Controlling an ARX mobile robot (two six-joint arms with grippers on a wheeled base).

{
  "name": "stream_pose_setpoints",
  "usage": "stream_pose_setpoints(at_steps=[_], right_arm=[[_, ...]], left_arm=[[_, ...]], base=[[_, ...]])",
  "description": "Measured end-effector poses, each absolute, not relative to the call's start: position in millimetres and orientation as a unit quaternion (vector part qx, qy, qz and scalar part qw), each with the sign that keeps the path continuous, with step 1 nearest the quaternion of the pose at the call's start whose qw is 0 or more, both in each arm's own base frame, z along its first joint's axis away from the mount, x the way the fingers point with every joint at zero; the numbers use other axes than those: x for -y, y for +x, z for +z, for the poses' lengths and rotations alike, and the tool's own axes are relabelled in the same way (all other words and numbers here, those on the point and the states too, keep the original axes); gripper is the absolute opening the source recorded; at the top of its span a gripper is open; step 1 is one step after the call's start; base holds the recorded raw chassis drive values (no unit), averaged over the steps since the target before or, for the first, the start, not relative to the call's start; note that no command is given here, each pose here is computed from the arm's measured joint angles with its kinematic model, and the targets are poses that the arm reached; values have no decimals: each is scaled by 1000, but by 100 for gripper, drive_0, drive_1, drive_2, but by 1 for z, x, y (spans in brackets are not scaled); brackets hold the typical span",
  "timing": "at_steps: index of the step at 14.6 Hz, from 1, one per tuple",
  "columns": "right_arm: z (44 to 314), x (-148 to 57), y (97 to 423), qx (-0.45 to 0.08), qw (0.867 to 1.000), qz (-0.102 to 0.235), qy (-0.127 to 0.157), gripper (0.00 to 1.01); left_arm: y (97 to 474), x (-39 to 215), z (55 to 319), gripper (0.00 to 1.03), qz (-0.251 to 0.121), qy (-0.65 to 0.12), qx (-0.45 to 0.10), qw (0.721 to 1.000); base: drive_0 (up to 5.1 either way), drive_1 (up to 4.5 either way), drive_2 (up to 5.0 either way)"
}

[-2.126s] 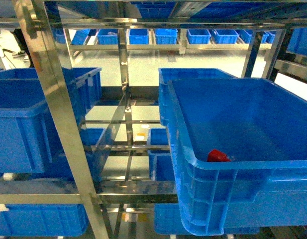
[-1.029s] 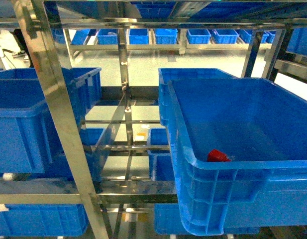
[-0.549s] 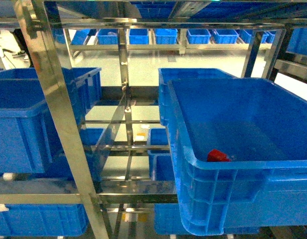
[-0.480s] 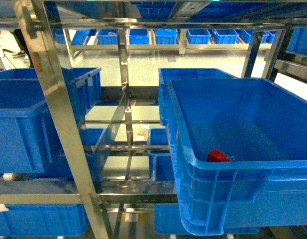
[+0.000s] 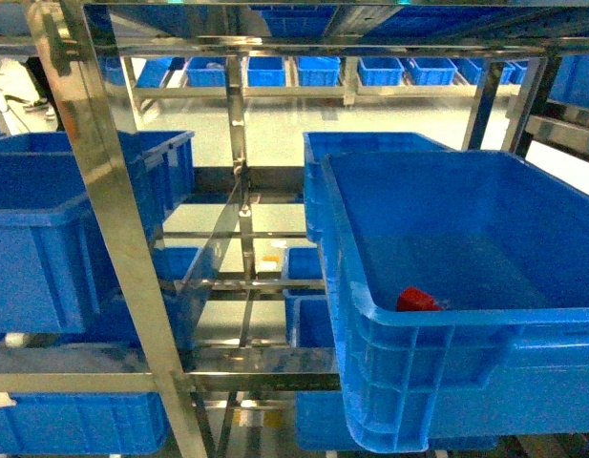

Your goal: Pick red block from blue box to shelf

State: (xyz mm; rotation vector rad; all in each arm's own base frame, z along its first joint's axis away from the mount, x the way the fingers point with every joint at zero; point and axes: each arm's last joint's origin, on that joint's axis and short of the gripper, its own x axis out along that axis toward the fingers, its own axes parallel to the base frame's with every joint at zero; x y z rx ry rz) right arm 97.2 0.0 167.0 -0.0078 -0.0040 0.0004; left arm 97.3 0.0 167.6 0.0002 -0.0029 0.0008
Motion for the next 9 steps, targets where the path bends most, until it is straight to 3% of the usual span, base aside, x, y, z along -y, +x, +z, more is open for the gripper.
stream_pose_setpoints(at_steps=[2,5,7,9], right_arm=[[167,0,97,2,1000,0,-4,6],[167,0,97,2,1000,0,-4,31],[167,0,97,2,1000,0,-4,61],[167,0,97,2,1000,0,-4,82]], left_arm=[[97,0,168,98,0,0,1,1000],[97,0,168,98,0,0,1,1000],[97,0,168,98,0,0,1,1000],[97,0,168,98,0,0,1,1000]], base=[[0,0,0],[0,0,0],[0,0,0],[0,0,0]])
